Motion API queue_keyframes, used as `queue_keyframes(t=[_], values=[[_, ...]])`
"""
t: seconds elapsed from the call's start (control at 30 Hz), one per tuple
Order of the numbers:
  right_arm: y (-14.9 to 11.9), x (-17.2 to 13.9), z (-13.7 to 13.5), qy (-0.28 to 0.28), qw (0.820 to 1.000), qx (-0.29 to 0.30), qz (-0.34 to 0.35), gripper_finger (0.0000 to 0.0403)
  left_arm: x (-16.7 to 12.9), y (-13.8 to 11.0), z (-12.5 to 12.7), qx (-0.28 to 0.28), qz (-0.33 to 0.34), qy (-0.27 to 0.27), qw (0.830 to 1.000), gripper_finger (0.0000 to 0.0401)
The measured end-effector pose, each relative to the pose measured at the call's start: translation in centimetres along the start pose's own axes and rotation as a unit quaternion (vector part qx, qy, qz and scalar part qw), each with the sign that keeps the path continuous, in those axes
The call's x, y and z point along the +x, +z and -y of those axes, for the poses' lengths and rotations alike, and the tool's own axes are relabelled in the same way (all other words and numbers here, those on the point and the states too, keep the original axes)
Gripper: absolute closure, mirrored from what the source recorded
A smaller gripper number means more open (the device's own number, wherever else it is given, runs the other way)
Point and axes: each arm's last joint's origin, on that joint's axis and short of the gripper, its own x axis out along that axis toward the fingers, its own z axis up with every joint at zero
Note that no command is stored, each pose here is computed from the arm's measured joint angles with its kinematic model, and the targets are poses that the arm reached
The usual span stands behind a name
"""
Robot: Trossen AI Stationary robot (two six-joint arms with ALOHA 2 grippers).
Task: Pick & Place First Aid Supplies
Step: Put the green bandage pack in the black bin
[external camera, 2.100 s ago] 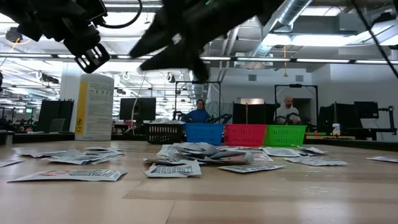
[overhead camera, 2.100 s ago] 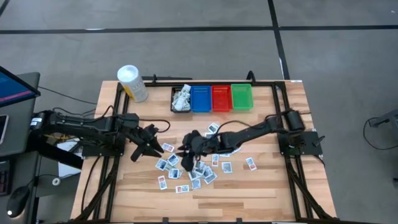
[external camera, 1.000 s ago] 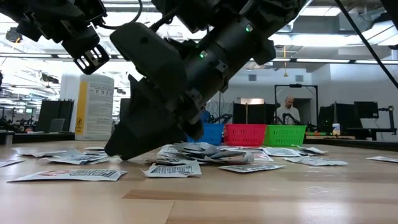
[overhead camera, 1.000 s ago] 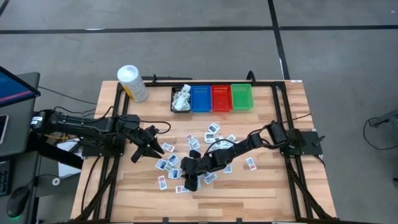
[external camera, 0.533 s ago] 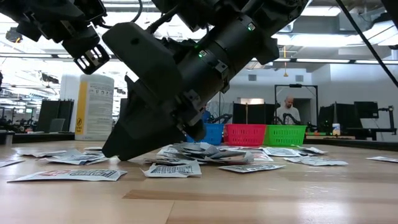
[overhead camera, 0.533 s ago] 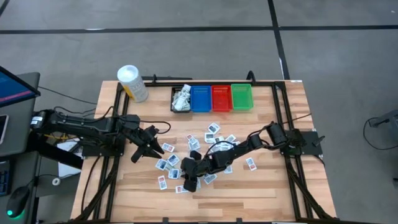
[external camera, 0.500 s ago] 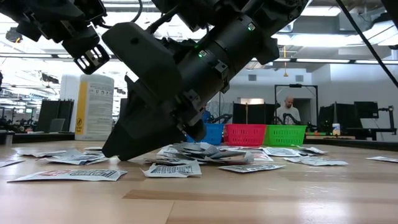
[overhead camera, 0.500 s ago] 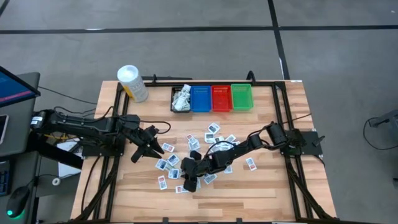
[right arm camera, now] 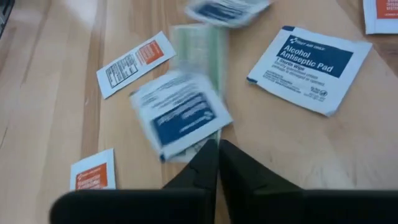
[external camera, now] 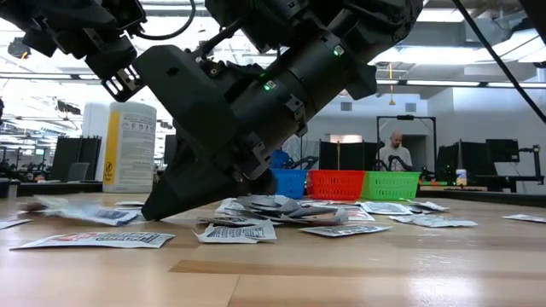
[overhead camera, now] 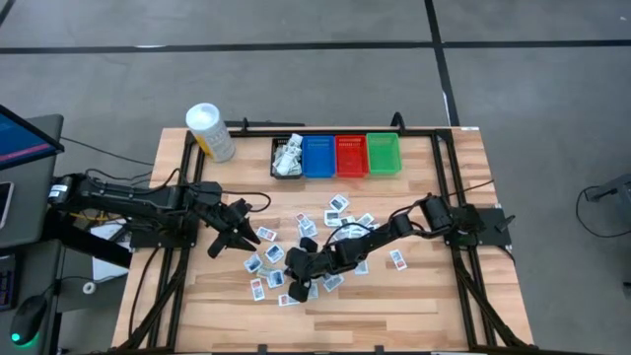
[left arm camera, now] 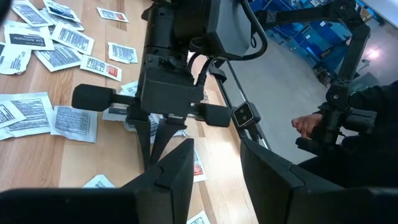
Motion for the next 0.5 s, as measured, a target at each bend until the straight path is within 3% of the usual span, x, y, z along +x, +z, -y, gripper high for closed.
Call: queue_keyframes(t=[0.3, 0.5], values=[[0.3, -0.5, -0.1, -0.002, 1.0, 0.009, -0.006, 0.0401, 0.0, 0.0, 0.0, 0.0, 0.0, 0.0, 1.0, 0.027], [1.3, -2.0, -0.3, -0.041, 0.998, -0.017, -0.048, 0.0402, 0.0, 0.0, 0.0, 0.0, 0.0, 0.0, 1.0, 0.027]])
